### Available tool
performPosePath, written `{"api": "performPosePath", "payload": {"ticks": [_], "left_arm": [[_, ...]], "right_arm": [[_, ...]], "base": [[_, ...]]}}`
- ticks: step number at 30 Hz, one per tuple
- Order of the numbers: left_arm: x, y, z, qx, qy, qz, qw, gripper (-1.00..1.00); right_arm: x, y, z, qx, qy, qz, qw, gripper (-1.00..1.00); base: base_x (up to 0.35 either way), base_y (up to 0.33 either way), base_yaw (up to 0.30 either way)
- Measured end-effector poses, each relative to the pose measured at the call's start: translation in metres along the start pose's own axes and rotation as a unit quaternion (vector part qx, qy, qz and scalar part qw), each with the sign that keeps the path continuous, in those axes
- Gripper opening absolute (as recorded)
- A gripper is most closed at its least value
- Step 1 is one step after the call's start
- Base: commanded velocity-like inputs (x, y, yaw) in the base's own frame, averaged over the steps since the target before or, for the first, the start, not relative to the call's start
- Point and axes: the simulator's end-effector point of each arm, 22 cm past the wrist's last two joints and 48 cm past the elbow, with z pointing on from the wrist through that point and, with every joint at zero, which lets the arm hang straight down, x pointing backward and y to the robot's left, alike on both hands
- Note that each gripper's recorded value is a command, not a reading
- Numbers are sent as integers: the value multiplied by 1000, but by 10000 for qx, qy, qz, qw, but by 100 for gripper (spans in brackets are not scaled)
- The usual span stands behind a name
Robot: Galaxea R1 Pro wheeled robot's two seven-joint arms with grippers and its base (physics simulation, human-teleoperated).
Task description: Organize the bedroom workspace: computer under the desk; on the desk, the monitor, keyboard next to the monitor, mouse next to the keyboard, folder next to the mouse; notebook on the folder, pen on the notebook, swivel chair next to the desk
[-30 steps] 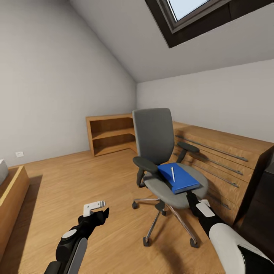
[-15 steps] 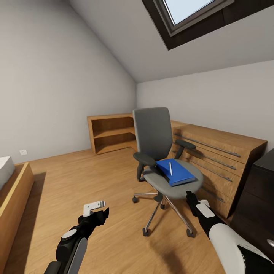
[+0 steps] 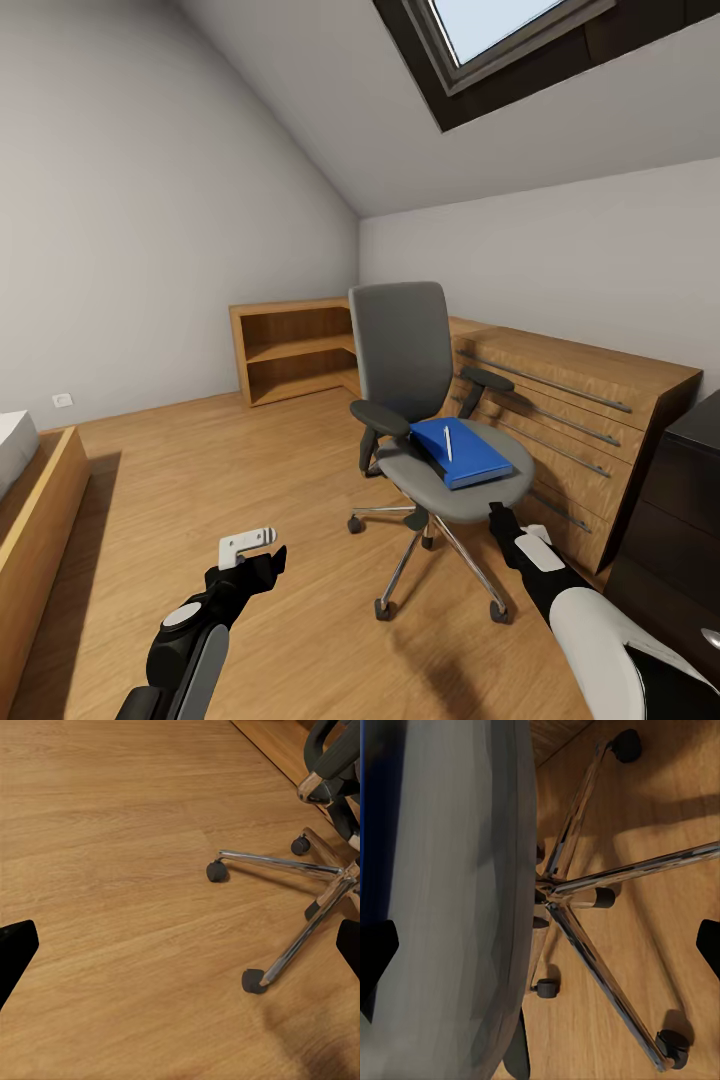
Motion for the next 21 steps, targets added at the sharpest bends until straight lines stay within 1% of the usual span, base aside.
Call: {"api": "performPosePath", "payload": {"ticks": [5,9,18,21], "left_arm": [[0,0,0,-4,0,-3,10000,100],[0,1,0,-6,0,-4,10000,100],[0,1,0,-6,-1,-5,10000,100],[0,0,0,-5,1,-3,10000,100]], "right_arm": [[0,0,0,0,0,1,10000,100],[0,0,0,2,1,0,10000,100],[1,0,0,2,9,1,10000,100],[2,0,0,4,15,2,10000,100]], "base": [[-19,0,0],[-126,0,0],[-20,0,0],[-174,0,0]]}}
